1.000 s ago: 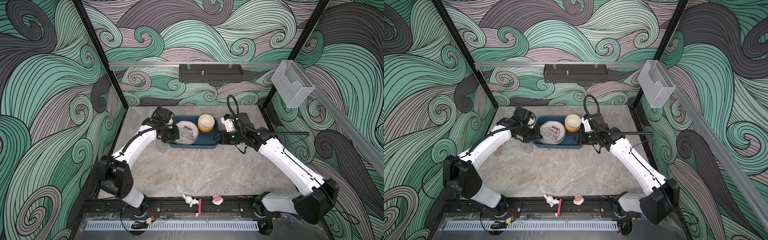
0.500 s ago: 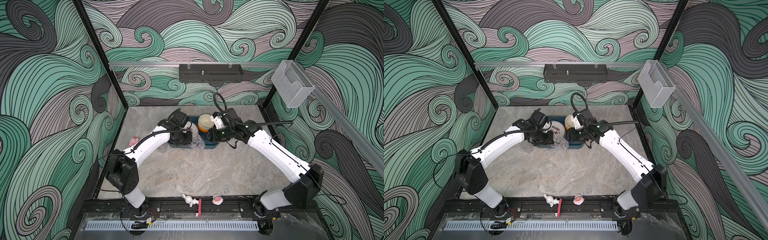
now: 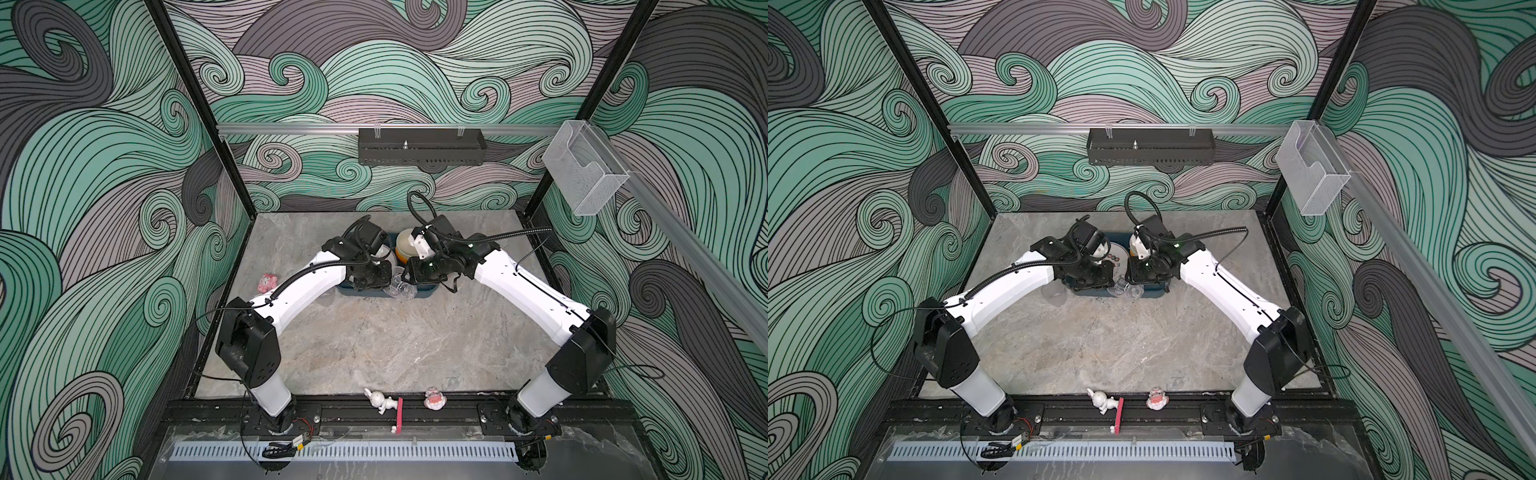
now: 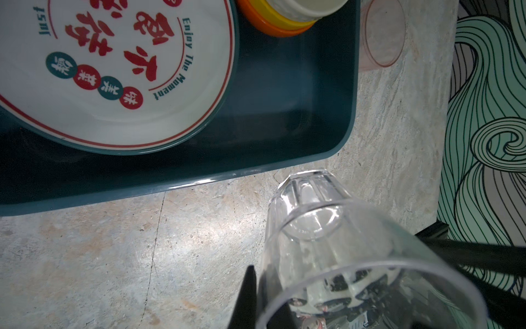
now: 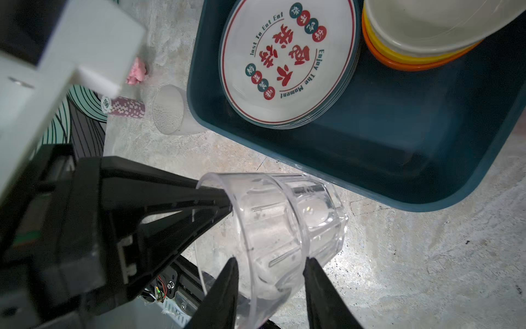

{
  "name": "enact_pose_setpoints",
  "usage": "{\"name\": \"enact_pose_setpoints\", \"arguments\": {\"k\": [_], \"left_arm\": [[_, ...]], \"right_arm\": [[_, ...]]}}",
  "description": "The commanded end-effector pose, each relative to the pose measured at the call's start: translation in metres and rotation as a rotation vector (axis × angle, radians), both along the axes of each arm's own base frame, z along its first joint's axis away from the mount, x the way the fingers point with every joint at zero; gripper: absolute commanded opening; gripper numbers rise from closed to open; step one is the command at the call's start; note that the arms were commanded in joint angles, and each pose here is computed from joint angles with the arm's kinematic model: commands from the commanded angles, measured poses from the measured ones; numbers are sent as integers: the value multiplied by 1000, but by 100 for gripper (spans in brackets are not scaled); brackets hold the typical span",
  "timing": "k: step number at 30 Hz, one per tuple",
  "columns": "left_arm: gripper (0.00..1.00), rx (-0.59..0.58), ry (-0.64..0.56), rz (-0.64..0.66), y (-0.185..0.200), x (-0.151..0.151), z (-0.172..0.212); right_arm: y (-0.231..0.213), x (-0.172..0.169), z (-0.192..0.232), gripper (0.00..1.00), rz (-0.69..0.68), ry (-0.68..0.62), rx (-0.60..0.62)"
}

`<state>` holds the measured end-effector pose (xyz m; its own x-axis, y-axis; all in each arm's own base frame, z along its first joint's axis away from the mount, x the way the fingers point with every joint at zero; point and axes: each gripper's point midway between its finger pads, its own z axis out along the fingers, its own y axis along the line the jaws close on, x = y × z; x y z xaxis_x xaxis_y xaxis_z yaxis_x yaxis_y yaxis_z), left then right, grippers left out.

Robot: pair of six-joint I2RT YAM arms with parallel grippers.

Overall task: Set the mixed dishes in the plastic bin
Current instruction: 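Carry the clear cup toward the right gripper and grasp it with the right gripper, then open the left gripper and withdraw it while right gripper holds the cup over the bin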

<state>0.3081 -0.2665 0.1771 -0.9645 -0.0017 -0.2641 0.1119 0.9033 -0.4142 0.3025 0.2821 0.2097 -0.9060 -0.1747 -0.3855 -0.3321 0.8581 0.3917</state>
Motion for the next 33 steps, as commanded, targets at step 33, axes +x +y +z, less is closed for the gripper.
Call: {"name": "enact_pose_setpoints", "arguments": {"k": [33], "left_arm": [[31,-126,-110,29,-6,5,57]], "right_arm": [[-37,41,-8,0,-105,-129,-226]]}}
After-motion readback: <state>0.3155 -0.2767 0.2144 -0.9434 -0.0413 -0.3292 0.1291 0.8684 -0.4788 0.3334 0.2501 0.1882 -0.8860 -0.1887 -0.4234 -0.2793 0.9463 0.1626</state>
